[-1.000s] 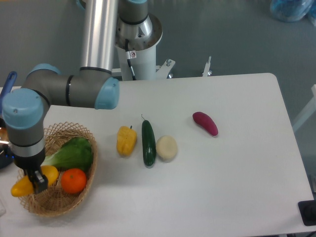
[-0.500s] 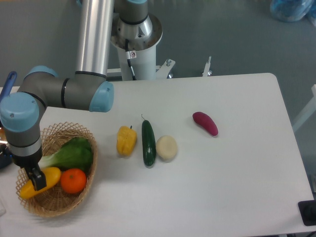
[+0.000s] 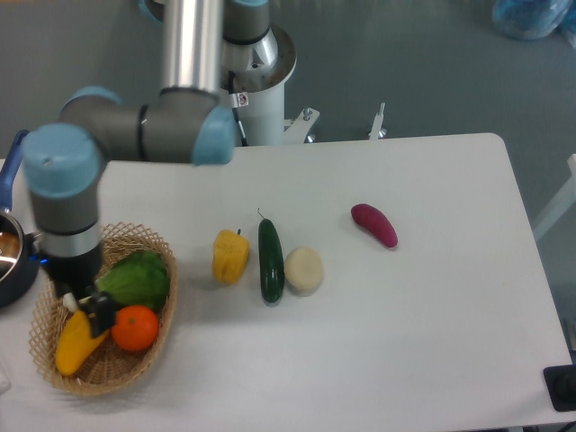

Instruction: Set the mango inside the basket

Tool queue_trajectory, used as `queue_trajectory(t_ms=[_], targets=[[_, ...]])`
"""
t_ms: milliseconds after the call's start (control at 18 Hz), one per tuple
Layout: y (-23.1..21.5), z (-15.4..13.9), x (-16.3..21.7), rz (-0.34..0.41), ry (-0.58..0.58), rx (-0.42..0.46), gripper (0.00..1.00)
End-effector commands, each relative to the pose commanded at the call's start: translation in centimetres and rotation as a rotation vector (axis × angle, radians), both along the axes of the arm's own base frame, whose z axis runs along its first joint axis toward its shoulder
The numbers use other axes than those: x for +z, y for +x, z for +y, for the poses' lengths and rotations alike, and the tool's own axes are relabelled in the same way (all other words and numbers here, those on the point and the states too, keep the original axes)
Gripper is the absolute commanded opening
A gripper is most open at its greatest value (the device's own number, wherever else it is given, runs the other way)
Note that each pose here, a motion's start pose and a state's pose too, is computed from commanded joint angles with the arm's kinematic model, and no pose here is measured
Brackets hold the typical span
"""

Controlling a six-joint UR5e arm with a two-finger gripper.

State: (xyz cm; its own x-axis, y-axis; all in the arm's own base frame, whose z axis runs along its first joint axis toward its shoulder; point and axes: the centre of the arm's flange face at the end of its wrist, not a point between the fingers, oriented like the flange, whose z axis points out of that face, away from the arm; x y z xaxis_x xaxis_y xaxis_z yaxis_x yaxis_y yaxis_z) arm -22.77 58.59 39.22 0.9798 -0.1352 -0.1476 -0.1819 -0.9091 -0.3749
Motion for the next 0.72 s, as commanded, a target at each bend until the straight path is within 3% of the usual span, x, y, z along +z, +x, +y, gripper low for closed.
queue_trajectory(t_ms=[278,500,722], targets=[[-13.3,-10.0,-2.5,0.018,-0.060,0.133,1.00],[-19.5,-16.5,-6.0,0.027,-0.126,0.098,1.00],[-22.9,-20.6,-7.8,0.061,-0.164,0.052,1.00]])
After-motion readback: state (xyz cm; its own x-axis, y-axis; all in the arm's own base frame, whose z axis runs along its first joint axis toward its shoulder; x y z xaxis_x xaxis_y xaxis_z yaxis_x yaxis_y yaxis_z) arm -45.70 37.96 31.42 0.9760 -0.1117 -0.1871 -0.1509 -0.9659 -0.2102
